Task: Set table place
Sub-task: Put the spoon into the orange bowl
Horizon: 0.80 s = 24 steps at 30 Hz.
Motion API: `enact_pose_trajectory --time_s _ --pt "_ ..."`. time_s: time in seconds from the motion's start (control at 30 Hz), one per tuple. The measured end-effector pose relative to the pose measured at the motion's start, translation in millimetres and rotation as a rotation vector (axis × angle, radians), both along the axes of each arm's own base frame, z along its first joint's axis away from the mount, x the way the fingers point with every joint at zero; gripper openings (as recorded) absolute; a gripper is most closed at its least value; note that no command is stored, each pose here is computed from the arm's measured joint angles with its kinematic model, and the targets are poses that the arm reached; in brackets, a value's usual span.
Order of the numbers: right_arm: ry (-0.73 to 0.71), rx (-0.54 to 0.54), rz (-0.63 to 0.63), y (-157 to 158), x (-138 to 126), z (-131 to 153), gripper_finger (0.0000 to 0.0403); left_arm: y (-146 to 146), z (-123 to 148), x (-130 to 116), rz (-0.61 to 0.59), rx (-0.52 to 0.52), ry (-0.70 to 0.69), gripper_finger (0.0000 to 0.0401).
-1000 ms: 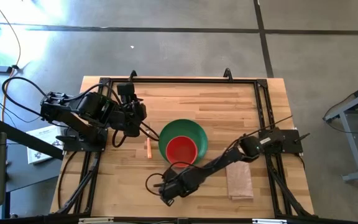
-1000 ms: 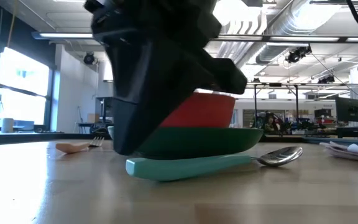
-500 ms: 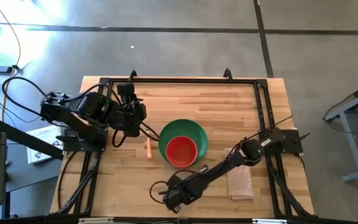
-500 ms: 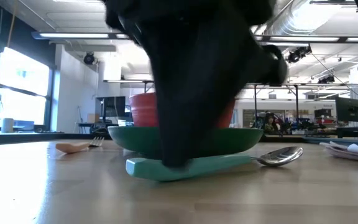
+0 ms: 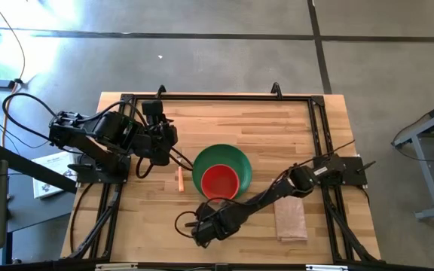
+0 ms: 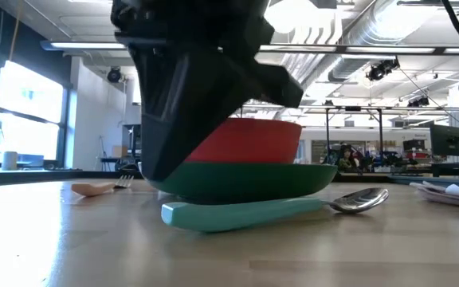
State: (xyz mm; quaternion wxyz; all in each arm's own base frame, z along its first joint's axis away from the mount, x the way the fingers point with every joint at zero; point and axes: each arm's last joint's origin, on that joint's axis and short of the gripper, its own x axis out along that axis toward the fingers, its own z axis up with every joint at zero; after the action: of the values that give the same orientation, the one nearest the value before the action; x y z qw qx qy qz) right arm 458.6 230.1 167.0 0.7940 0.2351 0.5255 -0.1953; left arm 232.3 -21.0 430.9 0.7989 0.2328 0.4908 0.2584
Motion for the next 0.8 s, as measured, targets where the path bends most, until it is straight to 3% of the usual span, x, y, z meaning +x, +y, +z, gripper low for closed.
enact_pose_trajectory --time_s 0.4,0.8 --pt "0.017 -0.003 0.011 4.6 -1.7 -7.1 0.0 0.1 -0.1 0.1 0.001 0.004 0.001 0.0184" --pt "0.129 0.048 0.038 19.7 -16.4 -14.5 0.0 0.3 0.0 0.1 0.004 0.011 -0.001 0.0184"
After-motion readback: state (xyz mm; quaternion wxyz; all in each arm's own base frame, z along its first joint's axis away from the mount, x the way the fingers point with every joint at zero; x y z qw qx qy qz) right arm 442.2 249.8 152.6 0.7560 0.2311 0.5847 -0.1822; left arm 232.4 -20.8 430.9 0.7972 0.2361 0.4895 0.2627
